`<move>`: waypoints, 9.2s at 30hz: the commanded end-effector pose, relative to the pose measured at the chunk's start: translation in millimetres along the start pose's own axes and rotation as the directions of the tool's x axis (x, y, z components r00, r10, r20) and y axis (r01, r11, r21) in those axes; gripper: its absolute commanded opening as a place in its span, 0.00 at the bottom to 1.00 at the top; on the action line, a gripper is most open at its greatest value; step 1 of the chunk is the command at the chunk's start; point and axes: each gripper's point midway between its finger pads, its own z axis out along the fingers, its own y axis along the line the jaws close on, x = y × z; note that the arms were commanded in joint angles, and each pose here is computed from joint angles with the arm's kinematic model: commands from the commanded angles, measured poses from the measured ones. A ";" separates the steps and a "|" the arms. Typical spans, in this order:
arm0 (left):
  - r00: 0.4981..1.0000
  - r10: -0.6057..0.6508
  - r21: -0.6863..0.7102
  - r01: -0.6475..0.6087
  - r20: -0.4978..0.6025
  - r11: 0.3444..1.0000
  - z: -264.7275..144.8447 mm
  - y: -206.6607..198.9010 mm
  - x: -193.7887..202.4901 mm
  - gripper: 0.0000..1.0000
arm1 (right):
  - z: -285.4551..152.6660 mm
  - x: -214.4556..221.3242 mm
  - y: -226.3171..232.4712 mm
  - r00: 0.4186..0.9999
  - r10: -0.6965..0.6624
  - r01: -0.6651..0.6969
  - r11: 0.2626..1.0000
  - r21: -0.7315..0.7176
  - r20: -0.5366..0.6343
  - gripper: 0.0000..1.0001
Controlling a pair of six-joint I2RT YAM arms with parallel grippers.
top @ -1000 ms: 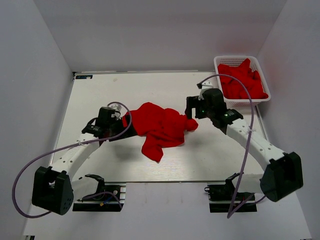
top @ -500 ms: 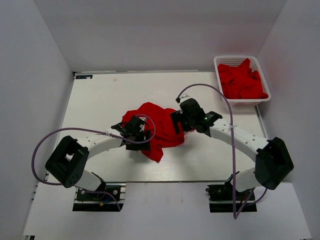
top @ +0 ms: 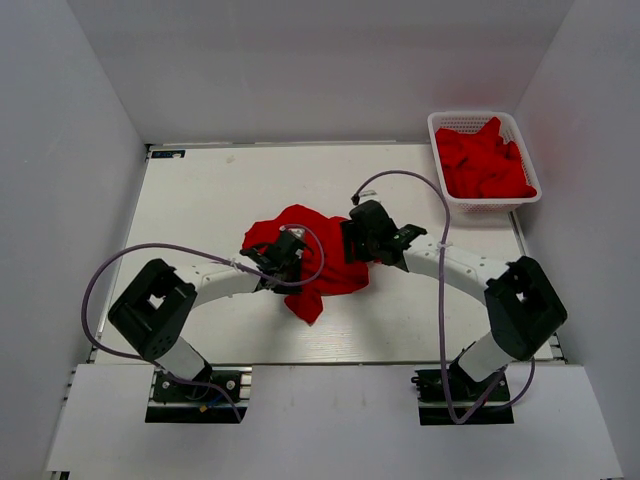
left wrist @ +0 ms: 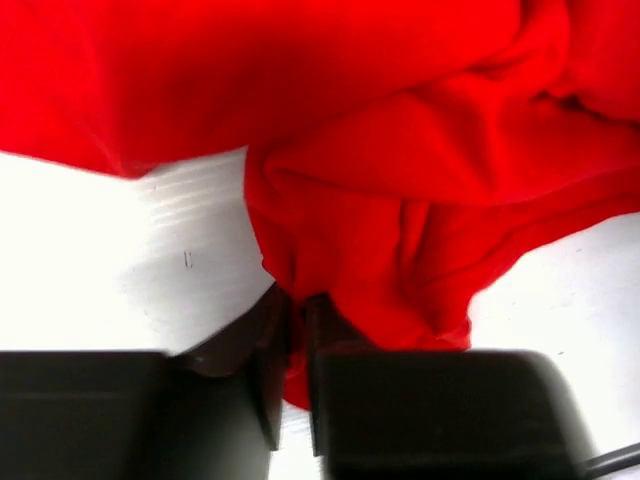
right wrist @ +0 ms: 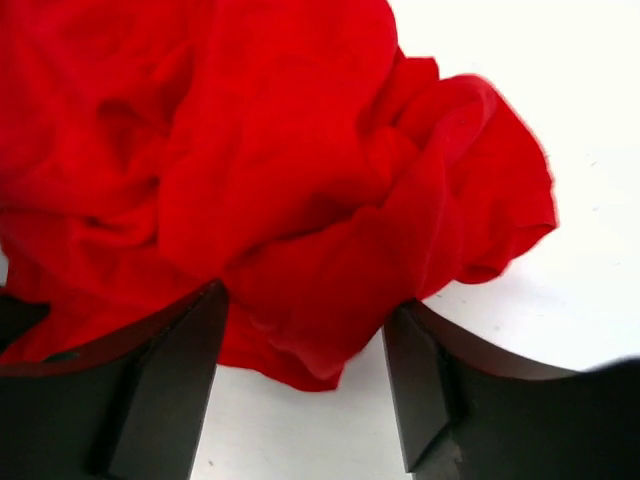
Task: Fold and stack the t-shirts
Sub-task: Flatten out the tshirt, then grap the side of the flattened tshirt closest away from the robot with both arms
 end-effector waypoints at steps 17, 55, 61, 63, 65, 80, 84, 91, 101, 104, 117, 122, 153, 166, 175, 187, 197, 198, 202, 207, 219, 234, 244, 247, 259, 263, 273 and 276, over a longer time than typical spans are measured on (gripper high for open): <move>0.881 -0.037 -0.254 0.177 0.472 0.951 -154.3 41.2 -124.5 0.00 | -87.7 -98.5 -94.7 0.859 0.204 -0.372 0.878 0.301 0.469 0.00; 0.385 0.245 -0.350 0.231 0.890 0.908 -423.6 19.5 -366.9 0.00 | -301.9 -379.3 -93.5 0.443 -0.176 -0.181 0.943 0.279 0.879 0.00; 0.594 0.173 -0.329 0.166 0.786 0.930 -306.2 37.1 -294.4 0.00 | -231.5 -262.5 -100.5 0.646 -0.051 -0.170 0.963 0.209 0.761 0.00; 0.683 0.108 -0.289 0.157 0.722 0.944 -255.7 43.9 -251.5 0.00 | -175.1 -187.3 -93.9 0.748 0.047 -0.169 0.978 0.122 0.662 0.00; 0.785 0.066 -0.297 0.155 0.617 0.942 -203.8 56.2 -203.6 0.00 | -138.7 -131.2 -66.7 0.832 0.121 -0.122 0.992 -0.034 0.542 0.00; 0.920 -0.135 -0.335 0.267 0.369 0.904 -132.0 85.2 -92.4 1.00 | -77.9 -13.2 -70.4 0.958 0.195 -0.198 0.980 -0.007 0.208 0.90; 0.922 -0.092 -0.379 0.243 0.376 0.893 -122.0 81.4 -117.1 1.00 | -69.9 -16.3 -87.0 0.967 0.179 -0.201 0.974 0.107 0.182 0.90; 0.946 -0.095 -0.357 0.209 0.310 0.911 -58.0 77.8 -168.1 1.00 | -34.6 -9.6 -100.8 0.966 0.239 -0.257 0.937 0.236 0.102 0.90; 0.973 -0.182 -0.382 0.223 0.141 0.897 39.8 119.4 -177.2 1.00 | -18.4 19.2 -145.7 0.950 0.312 -0.294 0.869 0.399 0.021 0.90; 0.973 -0.211 -0.381 0.230 0.093 0.895 49.6 130.4 -158.2 1.00 | -14.7 28.1 -154.3 0.944 0.328 -0.295 0.857 0.422 -0.008 0.89; 0.933 -0.347 -0.476 0.348 0.093 0.807 34.7 181.2 -102.9 1.00 | -2.6 66.9 -164.4 0.931 0.350 -0.285 0.877 0.386 -0.108 0.66; 0.924 -0.369 -0.481 0.371 0.104 0.794 27.3 188.5 -93.4 1.00 | 5.4 56.1 -152.8 0.934 0.345 -0.304 0.904 0.301 -0.090 0.13; 0.927 -0.359 -0.397 0.373 0.111 0.839 -8.0 171.0 -84.8 1.00 | -64.6 37.2 -99.0 0.963 0.269 -0.269 0.963 0.000 -0.015 0.73; 0.930 -0.350 -0.401 0.363 0.108 0.841 -12.3 174.8 -80.8 1.00 | 1.9 47.7 -106.1 0.956 0.248 -0.233 0.967 0.107 -0.154 0.74; 0.933 -0.340 -0.393 0.360 0.120 0.846 -14.2 174.3 -84.9 1.00 | 4.3 67.3 -82.5 0.953 0.215 -0.226 0.974 -0.030 -0.215 0.58; 0.933 -0.340 -0.393 0.360 0.120 0.846 -14.2 174.2 -85.0 1.00 | -64.8 79.7 -63.3 0.959 0.211 -0.241 0.959 -0.150 -0.189 0.00; 0.928 -0.354 -0.417 0.370 0.118 0.830 -14.6 178.0 -78.5 1.00 | -157.5 185.0 -11.7 0.817 0.433 -0.564 0.740 -0.366 -0.381 0.33; 0.928 -0.355 -0.421 0.368 0.111 0.829 -12.4 178.7 -76.5 1.00 | -160.6 186.7 -12.2 0.818 0.429 -0.561 0.743 -0.365 -0.384 0.36; 0.925 -0.363 -0.420 0.376 0.114 0.826 -12.2 178.4 -76.6 1.00 | -172.2 175.8 -14.2 0.856 0.365 -0.495 0.782 -0.379 -0.365 0.55; 0.930 -0.341 -0.411 0.366 0.135 0.835 -22.8 173.4 -87.1 1.00 | -160.3 127.7 -28.1 0.931 0.293 -0.356 0.863 -0.359 -0.220 0.68; 0.928 -0.269 -0.353 0.349 0.258 0.868 -68.6 162.5 -139.0 1.00 | -65.5 67.0 -61.3 0.954 0.258 -0.272 0.959 -0.076 -0.150 0.74; 0.734 -0.637 -0.557 0.640 0.236 0.529 -113.2 193.7 53.2 1.00 | -2.4 24.5 -40.9 0.958 0.261 -0.248 0.963 0.108 -0.120 0.74; 0.672 -0.632 -0.544 0.719 0.386 0.432 -107.3 217.4 50.9 1.00 | -1.5 23.6 -34.8 0.966 0.237 -0.229 0.970 0.079 -0.105 0.74; 0.678 -0.627 -0.565 0.709 0.384 0.421 -94.6 225.1 55.1 0.88 | 0.9 24.7 -35.5 0.966 0.234 -0.225 0.970 0.091 -0.108 0.74; 0.704 -0.660 -0.600 0.654 0.261 0.461 -67.1 224.0 70.6 0.16 | 14.9 31.0 -24.5 0.960 0.241 -0.230 0.969 0.090 -0.140 0.75; 0.713 -0.673 -0.581 0.638 0.198 0.505 -59.8 214.6 68.5 0.00 | 12.5 38.8 -21.5 0.963 0.223 -0.214 0.974 0.076 -0.150 0.72; 0.721 -0.659 -0.548 0.648 0.216 0.529 -63.3 212.8 61.8 0.00 | 19.3 40.5 -4.6 0.985 0.086 -0.094 0.994 -0.049 -0.151 0.71; 0.733 -0.643 -0.551 0.638 0.220 0.539 -66.8 214.3 57.8 0.00 | 23.5 43.2 -3.7 0.984 0.074 -0.082 0.996 -0.044 -0.164 0.63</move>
